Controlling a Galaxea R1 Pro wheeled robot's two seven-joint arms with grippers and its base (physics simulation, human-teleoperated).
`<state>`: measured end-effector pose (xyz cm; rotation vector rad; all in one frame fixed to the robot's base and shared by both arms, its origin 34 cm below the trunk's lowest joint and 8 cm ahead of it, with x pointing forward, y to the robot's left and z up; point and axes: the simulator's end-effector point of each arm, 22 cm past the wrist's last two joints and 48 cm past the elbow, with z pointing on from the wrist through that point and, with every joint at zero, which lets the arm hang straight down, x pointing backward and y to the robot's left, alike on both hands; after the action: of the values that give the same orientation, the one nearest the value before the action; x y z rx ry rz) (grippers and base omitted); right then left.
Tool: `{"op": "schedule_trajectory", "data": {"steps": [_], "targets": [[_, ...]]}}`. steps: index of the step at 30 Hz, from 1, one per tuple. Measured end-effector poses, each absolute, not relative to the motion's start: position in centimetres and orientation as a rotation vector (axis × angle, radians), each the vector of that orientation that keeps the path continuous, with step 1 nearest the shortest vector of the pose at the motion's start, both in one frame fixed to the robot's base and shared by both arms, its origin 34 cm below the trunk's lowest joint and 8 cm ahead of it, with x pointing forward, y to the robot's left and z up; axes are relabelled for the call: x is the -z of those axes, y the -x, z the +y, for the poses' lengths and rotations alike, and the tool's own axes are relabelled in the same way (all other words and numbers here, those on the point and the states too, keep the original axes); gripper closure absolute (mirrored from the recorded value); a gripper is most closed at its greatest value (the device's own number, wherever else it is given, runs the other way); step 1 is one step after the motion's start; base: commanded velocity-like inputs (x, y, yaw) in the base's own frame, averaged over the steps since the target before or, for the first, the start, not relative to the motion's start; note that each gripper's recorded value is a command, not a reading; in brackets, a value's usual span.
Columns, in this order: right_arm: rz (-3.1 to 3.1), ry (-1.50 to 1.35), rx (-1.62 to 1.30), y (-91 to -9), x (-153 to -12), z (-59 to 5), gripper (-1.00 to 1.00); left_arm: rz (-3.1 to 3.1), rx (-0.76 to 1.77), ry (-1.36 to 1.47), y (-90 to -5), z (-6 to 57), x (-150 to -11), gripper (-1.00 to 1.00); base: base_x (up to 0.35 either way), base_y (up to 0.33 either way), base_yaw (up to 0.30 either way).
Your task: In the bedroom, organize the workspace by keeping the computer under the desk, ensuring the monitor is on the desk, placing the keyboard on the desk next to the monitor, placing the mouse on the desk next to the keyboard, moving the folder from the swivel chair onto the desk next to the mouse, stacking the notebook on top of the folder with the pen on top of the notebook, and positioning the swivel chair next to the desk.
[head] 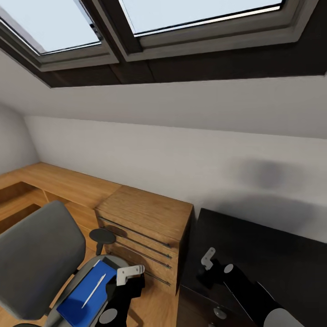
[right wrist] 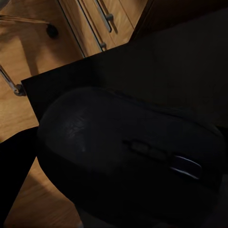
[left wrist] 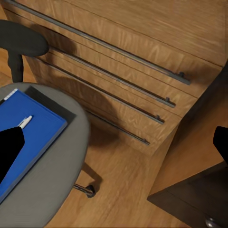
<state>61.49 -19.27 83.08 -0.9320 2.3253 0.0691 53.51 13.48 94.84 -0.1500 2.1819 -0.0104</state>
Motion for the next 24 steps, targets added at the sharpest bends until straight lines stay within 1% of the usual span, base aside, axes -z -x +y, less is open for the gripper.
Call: {"op": "schedule_trajectory", "data": {"steps": [24], "targets": [[2.321,0.936,-0.069,-62.4,-81.5,-19.0,1.0,2.182,-0.001,0.157,-54.4,13.6,-93.3,-1.0,0.0,0.0,0.0]]}}
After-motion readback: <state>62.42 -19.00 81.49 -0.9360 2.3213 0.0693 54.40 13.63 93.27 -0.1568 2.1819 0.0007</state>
